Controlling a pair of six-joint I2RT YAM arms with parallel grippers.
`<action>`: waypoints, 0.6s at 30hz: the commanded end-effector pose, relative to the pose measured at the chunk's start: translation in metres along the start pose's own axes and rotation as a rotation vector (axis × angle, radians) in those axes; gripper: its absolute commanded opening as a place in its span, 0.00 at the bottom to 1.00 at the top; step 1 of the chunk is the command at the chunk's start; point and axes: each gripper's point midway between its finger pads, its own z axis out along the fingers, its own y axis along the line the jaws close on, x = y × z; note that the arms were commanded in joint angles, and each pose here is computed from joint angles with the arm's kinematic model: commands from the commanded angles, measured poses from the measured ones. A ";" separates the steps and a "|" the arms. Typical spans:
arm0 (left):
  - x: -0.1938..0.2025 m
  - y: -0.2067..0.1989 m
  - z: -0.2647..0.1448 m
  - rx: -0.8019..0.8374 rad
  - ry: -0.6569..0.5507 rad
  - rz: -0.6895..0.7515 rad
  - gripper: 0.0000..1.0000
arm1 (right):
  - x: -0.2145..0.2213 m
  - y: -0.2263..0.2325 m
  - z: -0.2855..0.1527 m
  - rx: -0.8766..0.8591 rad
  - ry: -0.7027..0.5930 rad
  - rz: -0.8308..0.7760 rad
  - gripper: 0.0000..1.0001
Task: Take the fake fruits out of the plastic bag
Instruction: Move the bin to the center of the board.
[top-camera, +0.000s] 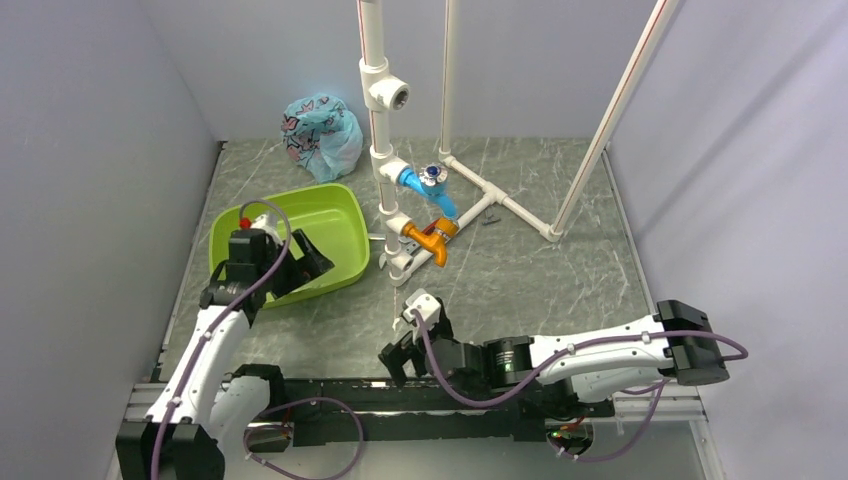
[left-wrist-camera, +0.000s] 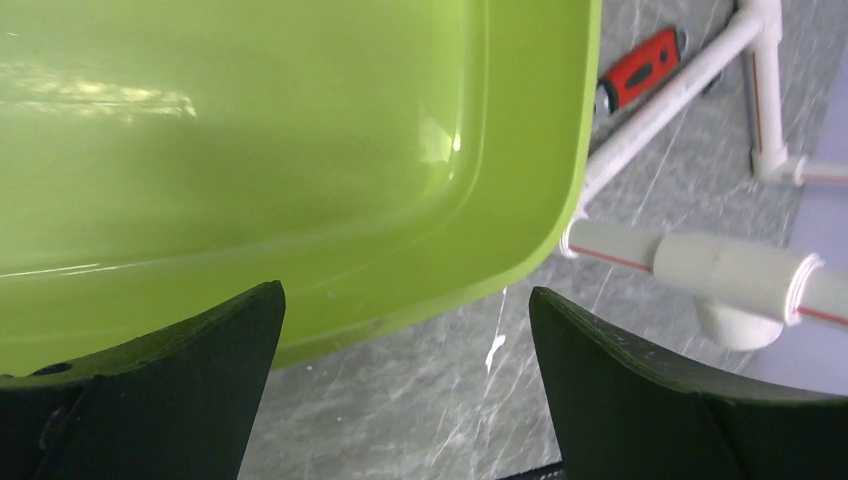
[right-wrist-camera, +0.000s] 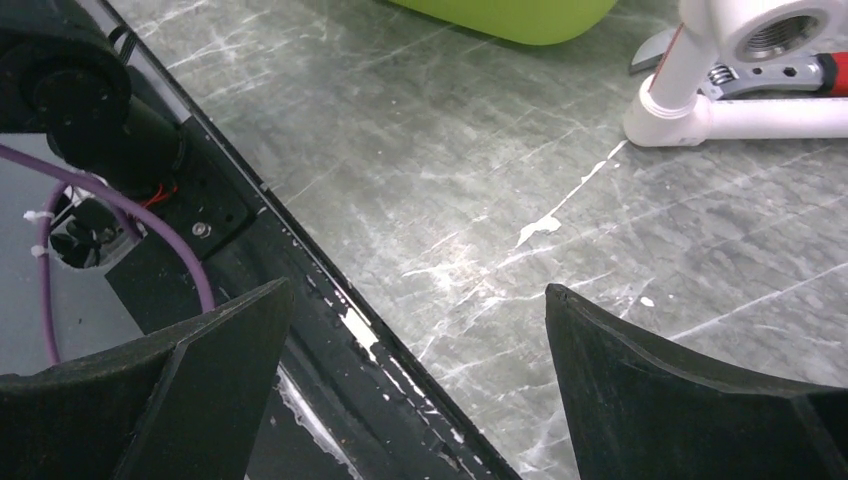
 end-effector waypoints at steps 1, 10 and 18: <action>0.009 -0.016 0.002 0.050 0.006 0.091 0.99 | -0.019 -0.014 -0.004 0.006 -0.044 0.074 1.00; 0.039 0.004 -0.017 -0.031 0.064 0.004 0.99 | -0.014 -0.060 -0.014 0.055 -0.014 0.101 1.00; 0.037 0.010 -0.056 -0.094 -0.011 -0.042 0.99 | -0.016 -0.081 -0.026 0.062 -0.043 0.147 1.00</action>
